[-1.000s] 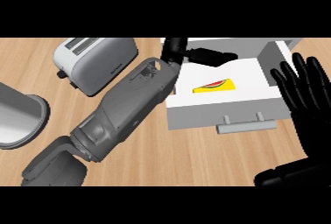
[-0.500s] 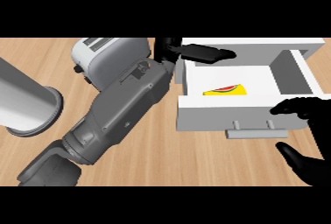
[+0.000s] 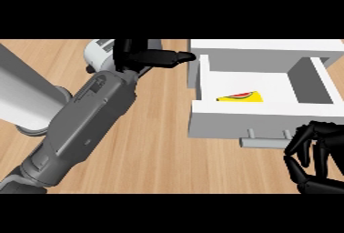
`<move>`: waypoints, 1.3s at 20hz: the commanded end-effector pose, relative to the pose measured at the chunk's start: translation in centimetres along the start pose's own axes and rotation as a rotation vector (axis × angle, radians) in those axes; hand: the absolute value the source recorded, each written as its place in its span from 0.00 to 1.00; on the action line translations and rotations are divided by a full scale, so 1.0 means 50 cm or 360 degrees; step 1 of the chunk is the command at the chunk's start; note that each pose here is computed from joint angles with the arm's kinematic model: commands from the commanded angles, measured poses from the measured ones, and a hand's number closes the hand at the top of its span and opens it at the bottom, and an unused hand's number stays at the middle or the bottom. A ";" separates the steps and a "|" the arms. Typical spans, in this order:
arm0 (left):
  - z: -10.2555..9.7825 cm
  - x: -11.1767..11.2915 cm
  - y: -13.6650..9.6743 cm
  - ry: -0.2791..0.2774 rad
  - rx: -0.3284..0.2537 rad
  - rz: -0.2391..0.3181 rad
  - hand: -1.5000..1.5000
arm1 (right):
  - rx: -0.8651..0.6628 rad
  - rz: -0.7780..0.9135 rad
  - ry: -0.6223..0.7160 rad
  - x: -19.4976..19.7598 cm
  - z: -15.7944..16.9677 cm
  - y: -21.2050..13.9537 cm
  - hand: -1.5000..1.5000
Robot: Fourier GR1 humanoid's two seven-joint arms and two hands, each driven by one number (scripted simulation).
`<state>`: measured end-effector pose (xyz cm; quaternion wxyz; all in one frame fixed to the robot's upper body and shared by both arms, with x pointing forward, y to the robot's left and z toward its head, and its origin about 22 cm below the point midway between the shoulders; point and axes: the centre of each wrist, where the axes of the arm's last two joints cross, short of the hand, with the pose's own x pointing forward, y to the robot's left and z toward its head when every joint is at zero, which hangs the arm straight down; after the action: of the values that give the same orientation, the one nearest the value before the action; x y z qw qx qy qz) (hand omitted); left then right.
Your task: Pick up the cup, place it into the drawer and close the drawer
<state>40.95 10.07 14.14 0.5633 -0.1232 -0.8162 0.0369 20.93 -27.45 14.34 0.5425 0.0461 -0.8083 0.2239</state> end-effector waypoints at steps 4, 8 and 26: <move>0.115 0.008 0.132 0.0020 0.0123 0.0017 0.00 | 0.0043 0.0141 0.0130 -0.025 -0.008 0.016 1.00; 0.189 0.020 0.198 0.0066 0.0103 0.0042 0.00 | 0.0038 0.0291 0.0197 -0.039 -0.026 0.014 1.00; 0.330 0.066 0.386 0.0035 0.0164 0.0004 0.00 | 0.0451 0.1066 0.0323 -0.259 -0.095 0.127 0.00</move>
<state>28.70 28.98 6.83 0.5807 -0.1049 -0.8036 0.0770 27.55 -22.92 4.43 0.5036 -0.1603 -0.6987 0.4823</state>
